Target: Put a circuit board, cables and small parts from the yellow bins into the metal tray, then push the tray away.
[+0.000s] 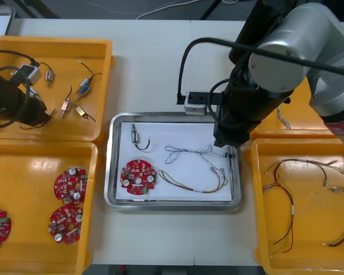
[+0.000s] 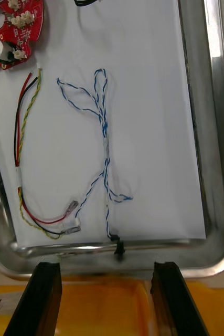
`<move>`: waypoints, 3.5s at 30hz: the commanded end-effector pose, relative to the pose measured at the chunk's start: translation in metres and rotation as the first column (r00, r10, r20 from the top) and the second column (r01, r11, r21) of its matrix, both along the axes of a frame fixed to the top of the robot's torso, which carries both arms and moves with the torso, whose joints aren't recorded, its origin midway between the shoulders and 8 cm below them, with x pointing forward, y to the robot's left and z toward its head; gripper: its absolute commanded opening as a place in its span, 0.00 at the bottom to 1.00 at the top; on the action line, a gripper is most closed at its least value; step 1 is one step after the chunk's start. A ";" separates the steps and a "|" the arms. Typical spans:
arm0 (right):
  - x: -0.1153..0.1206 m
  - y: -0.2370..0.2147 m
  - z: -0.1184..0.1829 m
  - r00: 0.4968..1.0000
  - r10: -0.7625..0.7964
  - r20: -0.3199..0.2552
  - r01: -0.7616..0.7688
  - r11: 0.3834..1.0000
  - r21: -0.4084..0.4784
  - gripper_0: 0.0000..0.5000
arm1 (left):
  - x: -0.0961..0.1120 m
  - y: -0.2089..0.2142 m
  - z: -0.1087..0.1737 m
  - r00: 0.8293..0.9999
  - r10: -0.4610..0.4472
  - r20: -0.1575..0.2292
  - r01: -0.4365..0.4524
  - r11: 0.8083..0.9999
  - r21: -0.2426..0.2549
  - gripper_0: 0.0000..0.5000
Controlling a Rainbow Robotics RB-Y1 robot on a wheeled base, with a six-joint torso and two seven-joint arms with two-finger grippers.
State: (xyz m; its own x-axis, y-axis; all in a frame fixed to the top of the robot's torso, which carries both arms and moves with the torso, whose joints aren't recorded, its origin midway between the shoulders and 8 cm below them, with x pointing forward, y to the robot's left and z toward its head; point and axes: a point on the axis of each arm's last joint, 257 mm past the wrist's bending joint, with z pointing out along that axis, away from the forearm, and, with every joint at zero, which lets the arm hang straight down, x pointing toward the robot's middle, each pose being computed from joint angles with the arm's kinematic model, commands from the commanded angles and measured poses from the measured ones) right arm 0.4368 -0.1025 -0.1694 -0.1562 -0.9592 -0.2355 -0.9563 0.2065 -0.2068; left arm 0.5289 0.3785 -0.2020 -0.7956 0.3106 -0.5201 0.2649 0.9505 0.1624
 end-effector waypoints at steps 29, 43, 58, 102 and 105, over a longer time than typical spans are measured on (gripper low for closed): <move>-0.020 -0.157 0.059 0.638 -0.770 -0.010 0.759 0.626 0.179 1.00 | 0.019 0.005 0.002 0.989 -0.147 0.034 0.140 0.978 0.158 1.00; -0.042 -0.213 0.056 0.441 -0.891 -0.108 0.878 0.403 0.259 1.00 | 0.026 0.018 0.023 0.995 -0.098 0.012 0.096 0.987 0.127 1.00; -0.067 -0.258 0.037 0.168 -0.976 -0.138 0.963 0.132 0.236 1.00 | 0.029 0.025 0.014 0.997 -0.079 -0.015 0.080 0.987 0.136 1.00; -0.077 -0.268 0.031 0.149 -0.977 -0.156 0.970 0.113 0.217 1.00 | 0.039 -0.015 -0.009 0.992 -0.121 -0.021 0.123 0.979 0.165 0.90; -0.077 -0.268 0.031 0.149 -0.977 -0.156 0.970 0.113 0.217 1.00 | 0.040 -0.016 -0.009 0.992 -0.122 -0.020 0.124 0.978 0.165 0.62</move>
